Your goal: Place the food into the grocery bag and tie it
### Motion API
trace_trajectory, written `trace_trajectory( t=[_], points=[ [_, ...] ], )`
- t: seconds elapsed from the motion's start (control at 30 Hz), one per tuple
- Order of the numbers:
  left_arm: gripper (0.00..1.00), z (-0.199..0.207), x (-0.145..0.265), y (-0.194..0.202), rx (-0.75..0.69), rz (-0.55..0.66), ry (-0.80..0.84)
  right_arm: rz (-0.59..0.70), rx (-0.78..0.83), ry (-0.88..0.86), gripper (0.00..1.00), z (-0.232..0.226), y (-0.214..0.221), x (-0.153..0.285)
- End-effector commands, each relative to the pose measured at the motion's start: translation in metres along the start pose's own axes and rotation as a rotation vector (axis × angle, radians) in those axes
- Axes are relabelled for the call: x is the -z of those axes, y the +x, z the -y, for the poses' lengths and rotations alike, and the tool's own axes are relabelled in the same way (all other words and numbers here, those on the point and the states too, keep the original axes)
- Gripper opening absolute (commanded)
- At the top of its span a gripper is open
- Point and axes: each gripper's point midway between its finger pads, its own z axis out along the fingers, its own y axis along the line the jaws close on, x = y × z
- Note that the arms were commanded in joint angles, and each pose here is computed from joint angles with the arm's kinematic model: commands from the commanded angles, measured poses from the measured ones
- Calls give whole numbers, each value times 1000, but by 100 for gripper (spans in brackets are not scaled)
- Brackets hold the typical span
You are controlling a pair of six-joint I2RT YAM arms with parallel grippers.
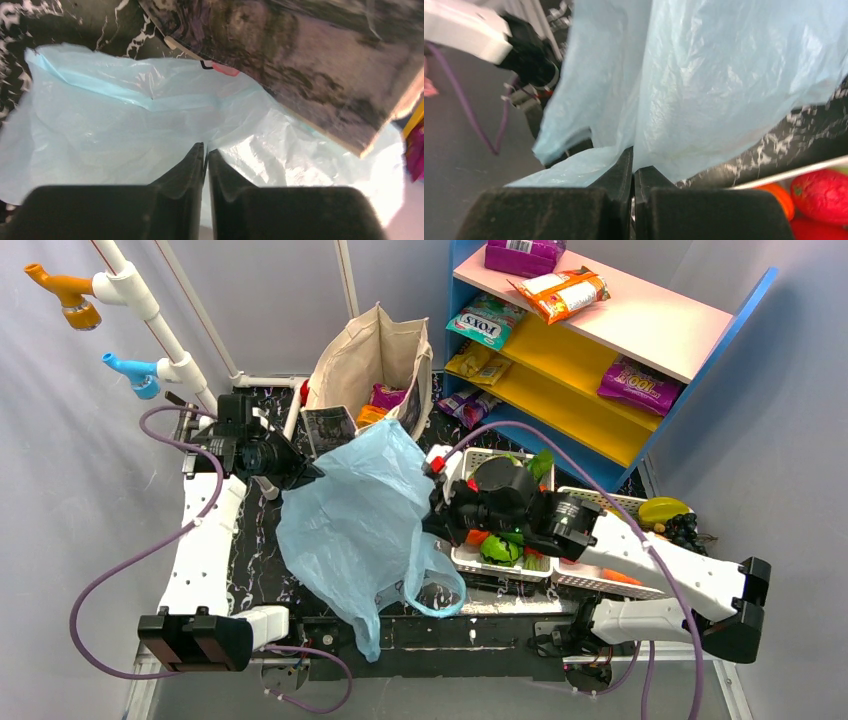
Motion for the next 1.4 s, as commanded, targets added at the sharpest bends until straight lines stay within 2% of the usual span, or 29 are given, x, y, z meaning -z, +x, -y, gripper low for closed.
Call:
trace_trajectory(
  t=[0.0, 0.17, 0.27, 0.33, 0.43, 0.67, 1.0, 1.37],
  points=[
    [14, -7, 33, 5, -146, 14, -41, 96, 40, -85, 1, -24, -56, 21],
    [58, 2, 66, 0, -272, 69, -40, 165, -9, -163, 1, -47, -108, 24],
    [72, 11, 93, -5, -360, 152, -18, 190, -21, -166, 1, -51, -136, 18],
    [77, 15, 108, -4, -405, 196, 9, 211, -29, -151, 1, -51, -153, 14],
    [80, 19, 124, 3, -443, 236, 57, 236, -47, -150, 1, -52, -176, 5],
    [80, 19, 159, 28, -561, 328, 182, 287, -85, -201, 1, -64, -217, -7],
    [80, 12, 209, 57, -807, 559, 328, 379, -229, -310, 1, -72, -275, 0],
    [83, 16, 220, 77, -905, 543, 409, 383, -267, -382, 1, -82, -291, -11]
  ],
)
